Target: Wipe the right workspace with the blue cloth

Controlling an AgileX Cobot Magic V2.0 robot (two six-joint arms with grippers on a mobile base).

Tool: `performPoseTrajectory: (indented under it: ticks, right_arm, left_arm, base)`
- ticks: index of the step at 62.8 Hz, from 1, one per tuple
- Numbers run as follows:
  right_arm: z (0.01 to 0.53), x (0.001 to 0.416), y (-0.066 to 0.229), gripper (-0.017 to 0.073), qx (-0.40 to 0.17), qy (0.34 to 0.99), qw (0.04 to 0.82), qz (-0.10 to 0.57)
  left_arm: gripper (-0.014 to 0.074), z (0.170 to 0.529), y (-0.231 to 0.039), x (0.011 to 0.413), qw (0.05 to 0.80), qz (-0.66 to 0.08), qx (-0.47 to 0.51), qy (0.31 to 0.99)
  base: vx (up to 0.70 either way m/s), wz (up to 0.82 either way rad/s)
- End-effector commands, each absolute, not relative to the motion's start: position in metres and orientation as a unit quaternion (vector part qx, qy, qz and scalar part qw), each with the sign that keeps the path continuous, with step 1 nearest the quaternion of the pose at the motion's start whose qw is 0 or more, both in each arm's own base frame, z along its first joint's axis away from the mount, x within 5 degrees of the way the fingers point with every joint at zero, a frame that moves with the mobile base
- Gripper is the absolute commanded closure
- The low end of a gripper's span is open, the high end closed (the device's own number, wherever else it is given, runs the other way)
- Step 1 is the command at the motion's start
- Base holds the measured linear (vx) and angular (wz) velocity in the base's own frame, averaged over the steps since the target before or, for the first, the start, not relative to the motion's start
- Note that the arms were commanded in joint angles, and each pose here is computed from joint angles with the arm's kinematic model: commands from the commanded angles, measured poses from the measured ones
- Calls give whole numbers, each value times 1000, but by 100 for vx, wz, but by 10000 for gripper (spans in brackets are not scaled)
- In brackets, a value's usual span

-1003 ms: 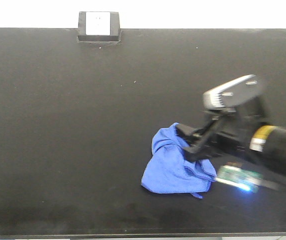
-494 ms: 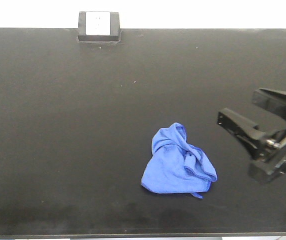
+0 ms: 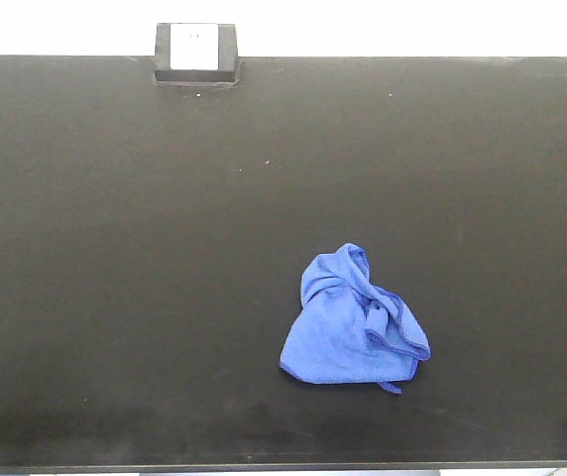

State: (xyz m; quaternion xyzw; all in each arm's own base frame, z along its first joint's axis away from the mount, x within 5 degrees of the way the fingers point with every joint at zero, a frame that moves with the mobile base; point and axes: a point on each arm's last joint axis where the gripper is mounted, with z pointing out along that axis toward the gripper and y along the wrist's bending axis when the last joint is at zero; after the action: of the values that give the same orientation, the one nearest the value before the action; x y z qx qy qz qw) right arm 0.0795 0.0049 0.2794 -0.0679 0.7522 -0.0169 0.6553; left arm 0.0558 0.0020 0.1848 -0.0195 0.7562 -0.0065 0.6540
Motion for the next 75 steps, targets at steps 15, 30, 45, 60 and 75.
performPoseTrajectory:
  ticks: [15, 30, 45, 60, 75]
  right_arm:
    - [213, 55, -4, 567, -8, 714, 697, -59]
    - [184, 57, -4, 567, -2, 740, 671, -50]
    - [184, 56, -4, 567, -2, 740, 671, -50]
    - [184, 56, -4, 567, -2, 740, 671, -50]
    - [184, 56, -4, 567, -2, 740, 671, -50]
  left_arm:
    - [599, 183, 1, 57, 678, -12, -19, 734]
    - [599, 183, 1, 56, 678, -12, -20, 735]
    - [599, 182, 1, 56, 678, -12, -20, 735]
    - [599, 182, 1, 56, 678, -12, -20, 735]
    - [599, 182, 1, 56, 678, -12, -20, 735]
  base:
    - [0, 0]
    - [0, 0]
    - [0, 0]
    - [0, 0]
    - [0, 0]
